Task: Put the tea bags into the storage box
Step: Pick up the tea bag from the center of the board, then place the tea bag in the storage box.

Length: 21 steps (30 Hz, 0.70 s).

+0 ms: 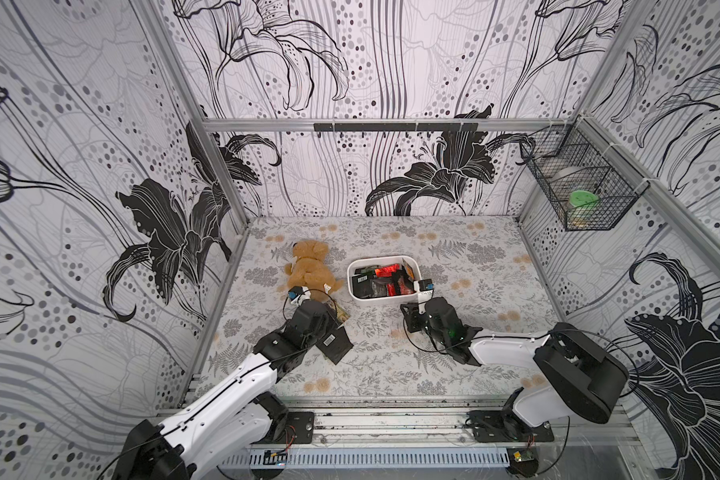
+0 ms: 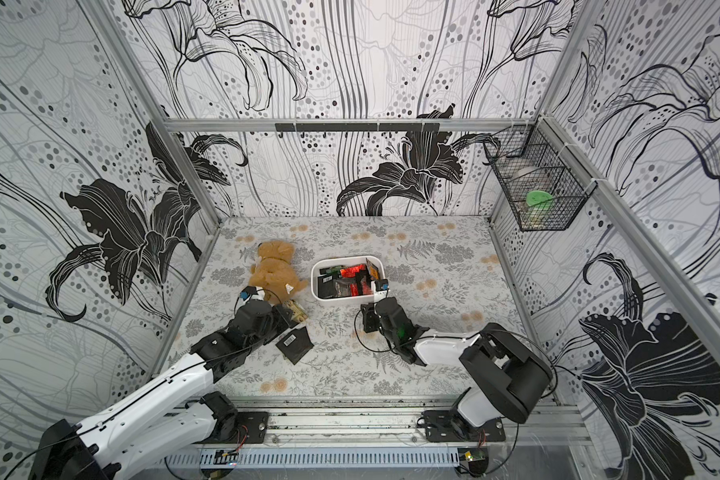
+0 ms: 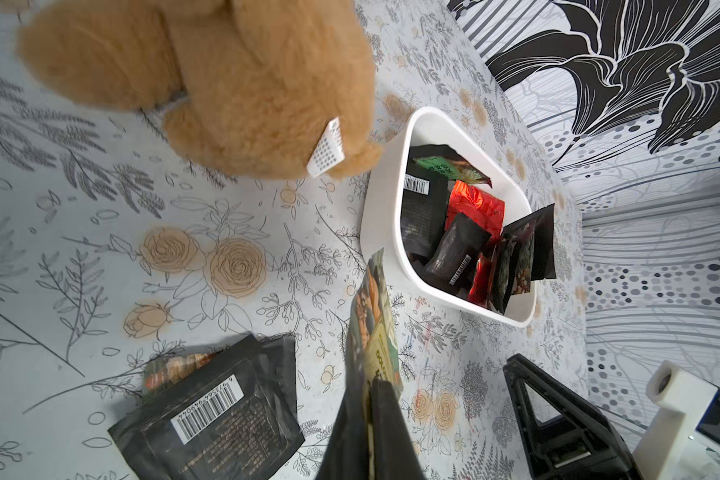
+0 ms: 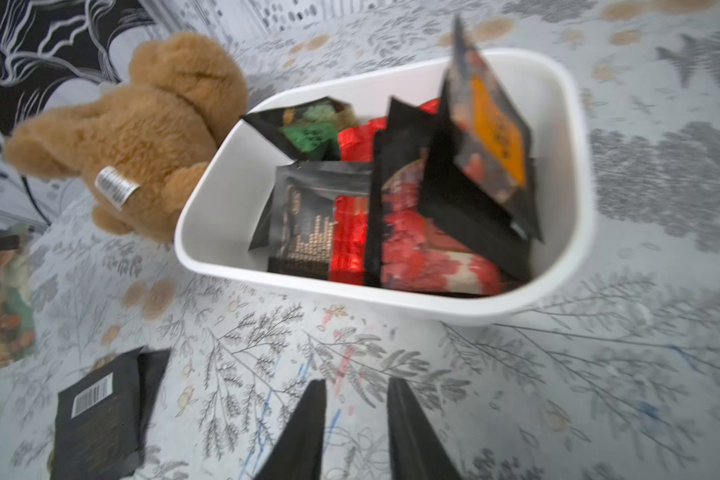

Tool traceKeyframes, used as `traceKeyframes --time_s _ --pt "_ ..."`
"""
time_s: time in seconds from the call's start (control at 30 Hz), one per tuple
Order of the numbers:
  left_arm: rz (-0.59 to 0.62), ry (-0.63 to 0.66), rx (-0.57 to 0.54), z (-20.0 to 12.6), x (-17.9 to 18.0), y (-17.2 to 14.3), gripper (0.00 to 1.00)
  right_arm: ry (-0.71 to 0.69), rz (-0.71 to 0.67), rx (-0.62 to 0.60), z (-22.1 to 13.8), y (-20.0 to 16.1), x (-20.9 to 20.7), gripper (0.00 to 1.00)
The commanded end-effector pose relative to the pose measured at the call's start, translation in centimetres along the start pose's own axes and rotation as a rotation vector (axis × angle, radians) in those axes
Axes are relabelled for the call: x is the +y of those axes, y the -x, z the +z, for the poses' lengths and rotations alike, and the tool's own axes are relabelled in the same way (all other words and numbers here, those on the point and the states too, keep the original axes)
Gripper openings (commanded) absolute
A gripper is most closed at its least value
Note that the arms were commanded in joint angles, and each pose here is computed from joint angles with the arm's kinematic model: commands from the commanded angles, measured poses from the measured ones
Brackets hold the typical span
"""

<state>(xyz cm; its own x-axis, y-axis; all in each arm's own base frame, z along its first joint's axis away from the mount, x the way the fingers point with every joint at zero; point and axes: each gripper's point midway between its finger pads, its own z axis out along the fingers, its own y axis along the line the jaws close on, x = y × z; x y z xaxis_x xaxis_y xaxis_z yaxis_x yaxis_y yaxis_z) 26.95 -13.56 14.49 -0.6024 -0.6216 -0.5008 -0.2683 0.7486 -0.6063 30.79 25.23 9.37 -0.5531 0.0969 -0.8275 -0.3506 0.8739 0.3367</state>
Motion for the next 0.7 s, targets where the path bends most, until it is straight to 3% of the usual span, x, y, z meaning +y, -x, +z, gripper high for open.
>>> traceKeyframes --time_s 0.0,0.1,0.4,0.67 --pt "0.113 0.054 -0.026 0.0 -1.4 1.4 0.0 -0.028 0.072 -0.101 -0.9 2.1 -1.0 0.45" --pt "0.148 0.029 -0.012 1.3 -4.9 2.3 0.0 -0.045 0.087 -0.12 -1.2 2.3 -1.8 0.54" --pt "0.261 0.004 0.057 8.8 -13.8 3.1 0.0 -0.034 0.089 -0.145 -1.5 2.6 -2.1 0.58" --pt "0.313 0.064 0.085 14.6 -15.3 2.4 0.0 0.006 0.083 -0.144 -1.2 2.7 -1.3 0.58"
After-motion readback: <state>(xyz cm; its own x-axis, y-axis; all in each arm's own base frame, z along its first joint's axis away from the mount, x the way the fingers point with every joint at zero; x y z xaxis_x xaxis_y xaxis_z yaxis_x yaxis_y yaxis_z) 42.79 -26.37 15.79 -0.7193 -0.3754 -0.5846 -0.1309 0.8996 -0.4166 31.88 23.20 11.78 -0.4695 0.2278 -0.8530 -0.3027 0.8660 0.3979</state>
